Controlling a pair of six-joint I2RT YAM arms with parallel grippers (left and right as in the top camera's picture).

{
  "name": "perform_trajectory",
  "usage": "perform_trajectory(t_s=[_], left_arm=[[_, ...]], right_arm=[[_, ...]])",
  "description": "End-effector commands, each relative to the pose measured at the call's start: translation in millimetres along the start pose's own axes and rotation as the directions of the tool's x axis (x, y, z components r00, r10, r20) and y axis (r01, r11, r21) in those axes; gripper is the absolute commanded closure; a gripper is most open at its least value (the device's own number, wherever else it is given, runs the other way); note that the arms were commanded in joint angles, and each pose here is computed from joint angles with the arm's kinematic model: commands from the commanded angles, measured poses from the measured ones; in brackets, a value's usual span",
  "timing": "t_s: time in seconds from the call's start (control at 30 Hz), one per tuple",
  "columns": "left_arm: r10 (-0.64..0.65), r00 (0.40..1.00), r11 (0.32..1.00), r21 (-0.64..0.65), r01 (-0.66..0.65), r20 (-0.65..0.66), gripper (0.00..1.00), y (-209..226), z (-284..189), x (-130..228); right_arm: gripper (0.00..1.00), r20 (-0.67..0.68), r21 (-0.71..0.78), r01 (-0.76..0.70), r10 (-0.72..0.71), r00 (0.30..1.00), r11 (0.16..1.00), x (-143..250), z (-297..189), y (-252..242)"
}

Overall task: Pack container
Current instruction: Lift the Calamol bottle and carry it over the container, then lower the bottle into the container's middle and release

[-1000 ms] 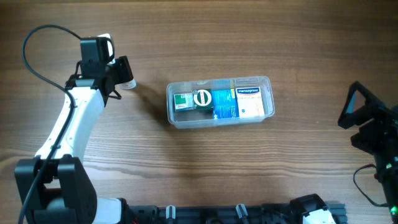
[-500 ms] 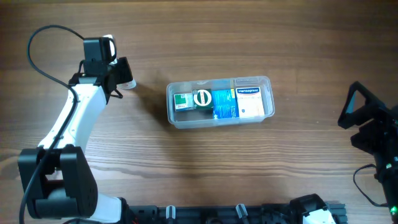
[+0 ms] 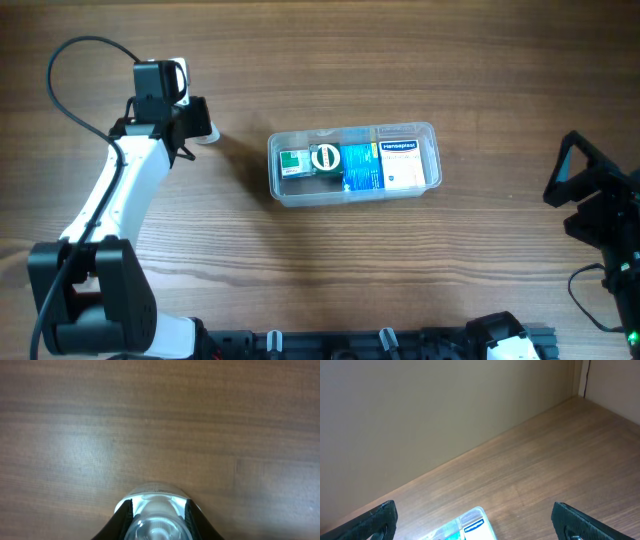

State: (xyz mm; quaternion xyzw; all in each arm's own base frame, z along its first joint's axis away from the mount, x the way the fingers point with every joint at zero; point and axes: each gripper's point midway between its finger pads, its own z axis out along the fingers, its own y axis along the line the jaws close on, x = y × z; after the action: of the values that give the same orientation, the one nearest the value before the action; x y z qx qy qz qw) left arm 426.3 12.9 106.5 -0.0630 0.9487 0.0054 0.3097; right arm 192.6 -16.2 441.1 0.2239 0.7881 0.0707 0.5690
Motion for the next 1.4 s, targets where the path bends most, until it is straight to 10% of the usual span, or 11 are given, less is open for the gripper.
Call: perform_trajectory(t_s=[0.0,0.73,1.37], left_arm=[[0.024,0.998,0.999,0.034,-0.026,0.055,0.84,-13,-28,-12],[-0.069,0.994,0.955,0.293,0.04,0.088,0.92,-102,-228,64],[0.041,0.996,0.963,0.267,-0.02,-0.075,0.96,-184,-144,89]], right_arm=[[0.0,0.009,0.016,-0.008,0.008,1.0,1.0,-1,1,-3],[0.0,0.009,0.016,-0.007,0.007,1.0,1.0,-1,1,-3],[0.0,0.009,0.016,-0.007,0.007,1.0,1.0,-1,1,-3]])
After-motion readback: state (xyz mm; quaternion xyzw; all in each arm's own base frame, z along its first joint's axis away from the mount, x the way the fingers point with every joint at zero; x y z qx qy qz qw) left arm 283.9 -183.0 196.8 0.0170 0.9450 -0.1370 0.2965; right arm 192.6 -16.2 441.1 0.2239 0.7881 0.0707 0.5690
